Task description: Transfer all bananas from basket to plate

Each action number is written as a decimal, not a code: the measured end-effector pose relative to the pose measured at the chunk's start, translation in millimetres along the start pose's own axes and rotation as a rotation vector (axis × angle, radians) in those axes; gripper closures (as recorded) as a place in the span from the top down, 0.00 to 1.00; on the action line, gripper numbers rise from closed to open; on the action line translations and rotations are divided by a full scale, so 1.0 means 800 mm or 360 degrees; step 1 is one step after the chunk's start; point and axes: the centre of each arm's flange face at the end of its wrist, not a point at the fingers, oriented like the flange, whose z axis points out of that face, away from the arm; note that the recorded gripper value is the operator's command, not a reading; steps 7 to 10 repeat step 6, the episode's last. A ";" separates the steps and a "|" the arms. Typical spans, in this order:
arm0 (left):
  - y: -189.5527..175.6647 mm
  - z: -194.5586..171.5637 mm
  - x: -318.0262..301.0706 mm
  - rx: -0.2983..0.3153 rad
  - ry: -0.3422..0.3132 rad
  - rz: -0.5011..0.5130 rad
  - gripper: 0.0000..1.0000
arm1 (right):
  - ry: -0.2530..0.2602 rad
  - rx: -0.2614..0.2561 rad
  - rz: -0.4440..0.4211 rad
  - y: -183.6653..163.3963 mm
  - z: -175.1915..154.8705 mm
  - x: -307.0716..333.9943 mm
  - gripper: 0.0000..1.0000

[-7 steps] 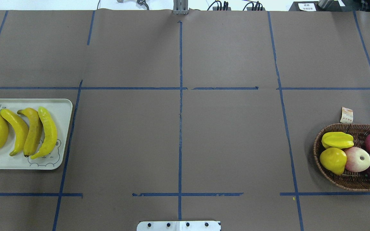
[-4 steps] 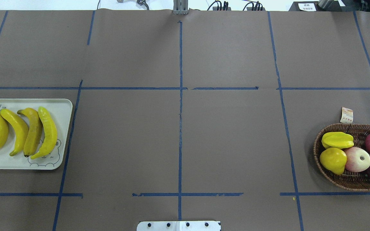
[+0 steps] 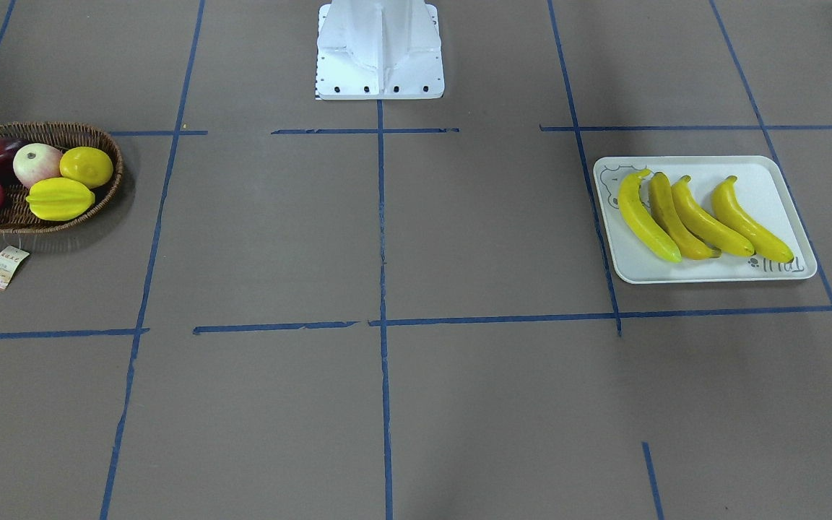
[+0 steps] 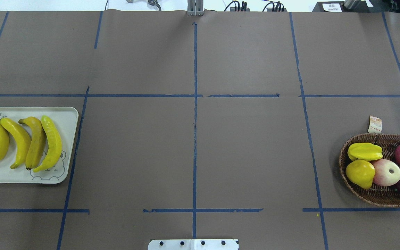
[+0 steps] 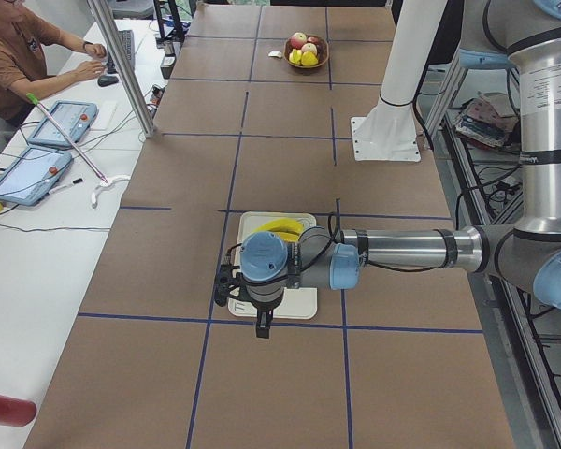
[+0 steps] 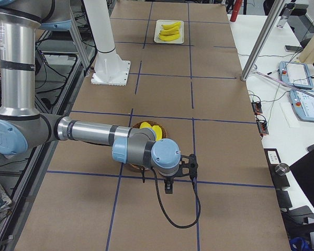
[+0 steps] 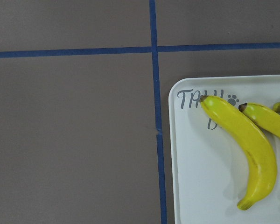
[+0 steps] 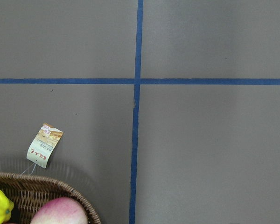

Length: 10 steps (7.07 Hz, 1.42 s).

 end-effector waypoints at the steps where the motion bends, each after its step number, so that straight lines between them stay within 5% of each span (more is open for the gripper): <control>1: -0.001 0.000 0.000 0.0001 0.0000 -0.0001 1.00 | 0.0003 -0.0001 0.0000 0.001 0.000 0.000 1.00; 10: -0.004 -0.001 0.000 0.0004 -0.0002 0.0000 1.00 | 0.0006 0.0001 -0.0004 0.001 0.000 0.000 1.00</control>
